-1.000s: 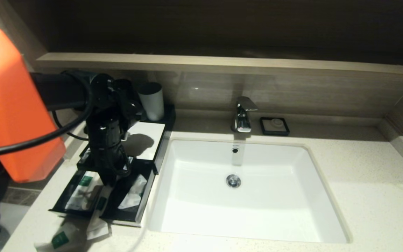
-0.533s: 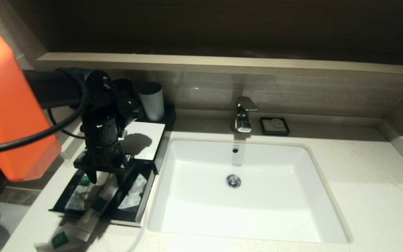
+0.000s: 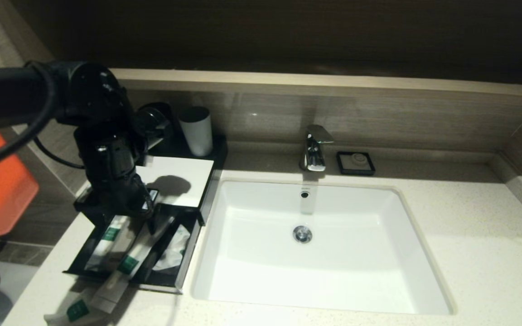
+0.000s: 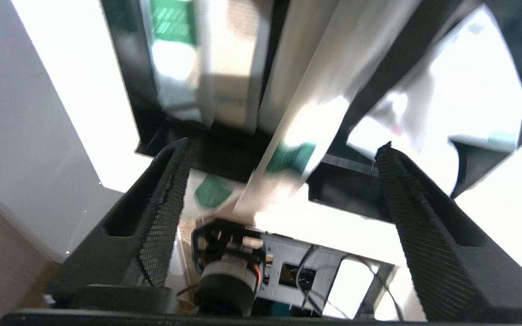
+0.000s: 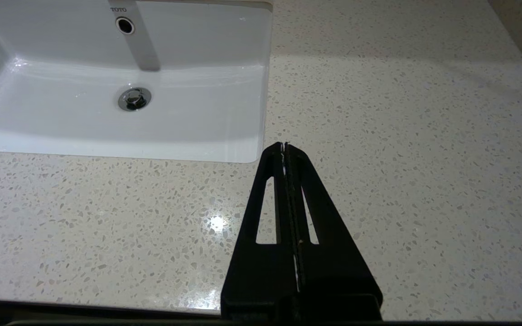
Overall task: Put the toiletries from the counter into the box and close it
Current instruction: Place the bathroom toiletry into the drawer
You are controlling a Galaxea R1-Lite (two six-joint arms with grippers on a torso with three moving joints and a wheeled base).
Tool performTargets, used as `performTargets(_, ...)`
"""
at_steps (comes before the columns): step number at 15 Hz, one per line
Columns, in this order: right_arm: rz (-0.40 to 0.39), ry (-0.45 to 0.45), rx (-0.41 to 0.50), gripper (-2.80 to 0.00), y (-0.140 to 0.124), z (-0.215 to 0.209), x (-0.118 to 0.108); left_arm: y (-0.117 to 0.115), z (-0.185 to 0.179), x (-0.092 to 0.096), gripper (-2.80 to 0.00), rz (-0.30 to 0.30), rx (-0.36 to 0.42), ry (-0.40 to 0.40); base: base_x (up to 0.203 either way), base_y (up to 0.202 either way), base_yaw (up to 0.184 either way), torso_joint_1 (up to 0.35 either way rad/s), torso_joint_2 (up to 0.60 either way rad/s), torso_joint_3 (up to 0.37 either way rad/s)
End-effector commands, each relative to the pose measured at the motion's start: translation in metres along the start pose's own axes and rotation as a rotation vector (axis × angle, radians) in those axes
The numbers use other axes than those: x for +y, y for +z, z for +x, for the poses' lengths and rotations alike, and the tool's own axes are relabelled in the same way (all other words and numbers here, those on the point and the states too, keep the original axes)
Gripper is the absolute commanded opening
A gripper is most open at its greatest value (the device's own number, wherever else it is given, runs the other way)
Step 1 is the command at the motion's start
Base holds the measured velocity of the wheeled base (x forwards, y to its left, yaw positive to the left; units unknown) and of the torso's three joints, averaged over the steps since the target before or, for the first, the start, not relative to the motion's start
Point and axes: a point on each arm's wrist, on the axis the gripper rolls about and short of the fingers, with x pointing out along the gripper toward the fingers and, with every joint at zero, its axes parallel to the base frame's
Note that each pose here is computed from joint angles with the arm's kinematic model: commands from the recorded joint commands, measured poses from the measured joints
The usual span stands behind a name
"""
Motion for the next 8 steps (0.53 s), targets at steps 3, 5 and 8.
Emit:
performTargets(3, 0.000, 0.000, 0.001, -2.80, 0.000, 0.000, 0.000, -0.040, -0.040, 0.021, -0.23, -0.022, -0.045, -0.049, 0.000, 0.000, 0.000, 0.000, 0.00, 0.000)
performTargets(5, 0.000, 0.000, 0.001, -2.80, 0.000, 0.000, 0.000, -0.065, -0.043, 0.028, -2.80, -0.010, -0.018, -0.048, 0.000, 0.000, 0.000, 0.000, 0.00, 0.000)
performTargets(8, 0.000, 0.000, 0.001, -2.80, 0.000, 0.000, 0.000, -0.104, -0.035, 0.038, -2.80, 0.007, 0.045, -0.069, 0.000, 0.000, 0.000, 0.000, 0.00, 0.000)
